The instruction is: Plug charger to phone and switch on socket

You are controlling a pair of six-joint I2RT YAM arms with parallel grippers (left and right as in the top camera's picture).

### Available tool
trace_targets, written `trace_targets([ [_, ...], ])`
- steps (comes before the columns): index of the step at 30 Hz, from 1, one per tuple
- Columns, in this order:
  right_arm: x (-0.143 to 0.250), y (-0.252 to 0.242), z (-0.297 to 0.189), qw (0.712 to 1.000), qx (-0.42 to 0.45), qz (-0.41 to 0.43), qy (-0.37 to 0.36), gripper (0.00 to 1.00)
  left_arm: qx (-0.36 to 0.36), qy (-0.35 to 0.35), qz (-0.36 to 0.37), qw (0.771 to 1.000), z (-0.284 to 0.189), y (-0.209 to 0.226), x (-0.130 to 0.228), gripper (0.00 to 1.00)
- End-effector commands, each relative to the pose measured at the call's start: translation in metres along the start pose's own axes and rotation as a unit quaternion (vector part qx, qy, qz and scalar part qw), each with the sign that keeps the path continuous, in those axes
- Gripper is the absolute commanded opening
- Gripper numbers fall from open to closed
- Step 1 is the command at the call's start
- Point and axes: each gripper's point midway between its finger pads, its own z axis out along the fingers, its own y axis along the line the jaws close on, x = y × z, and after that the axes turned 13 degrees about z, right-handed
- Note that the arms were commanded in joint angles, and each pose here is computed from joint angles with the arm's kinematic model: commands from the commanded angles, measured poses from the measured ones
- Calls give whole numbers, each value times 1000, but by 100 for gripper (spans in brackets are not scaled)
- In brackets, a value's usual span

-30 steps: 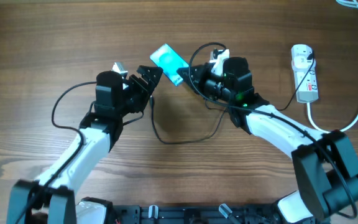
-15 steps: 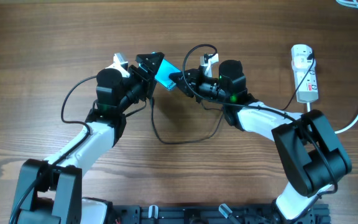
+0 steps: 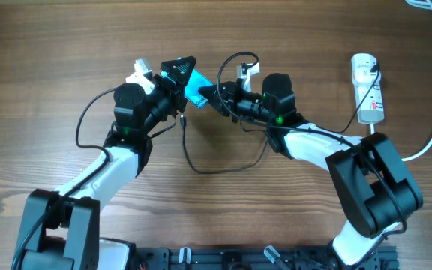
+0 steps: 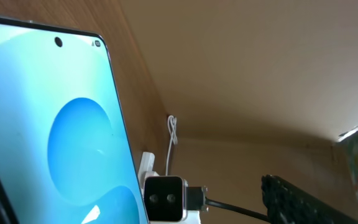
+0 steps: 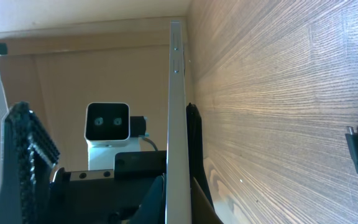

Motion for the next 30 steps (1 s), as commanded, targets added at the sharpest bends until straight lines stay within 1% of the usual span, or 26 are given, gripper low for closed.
trace_targets([
  [1, 13, -1, 6, 999, 6, 10, 33, 4, 22, 17, 6, 1000, 0, -11, 6, 93],
  [3, 15, -2, 6, 999, 7, 17, 38, 4, 22, 18, 6, 1000, 0, -11, 6, 91],
  [7, 18, -2, 5, 999, 9, 17, 47, 4, 22, 18, 6, 1000, 0, -11, 6, 83],
  [12, 23, -3, 5, 998, 12, 27, 61, 4, 22, 18, 5, 1000, 0, -11, 6, 68],
  [16, 25, -6, 5, 997, 17, 30, 67, 4, 21, 17, -17, 1000, 0, -11, 5, 58],
  [19, 26, -6, 4, 997, 17, 28, 70, 4, 21, 16, -18, 999, 0, -11, 5, 47],
  [21, 26, -6, 4, 997, 17, 27, 71, 4, 21, 17, -20, 999, 0, -10, 5, 42],
  [23, 27, -6, 4, 997, 17, 23, 73, 4, 21, 17, -25, 999, 0, -10, 5, 40],
  [30, 28, -6, 4, 996, 19, 29, 78, 4, 20, 17, -31, 999, 0, -10, 5, 18],
])
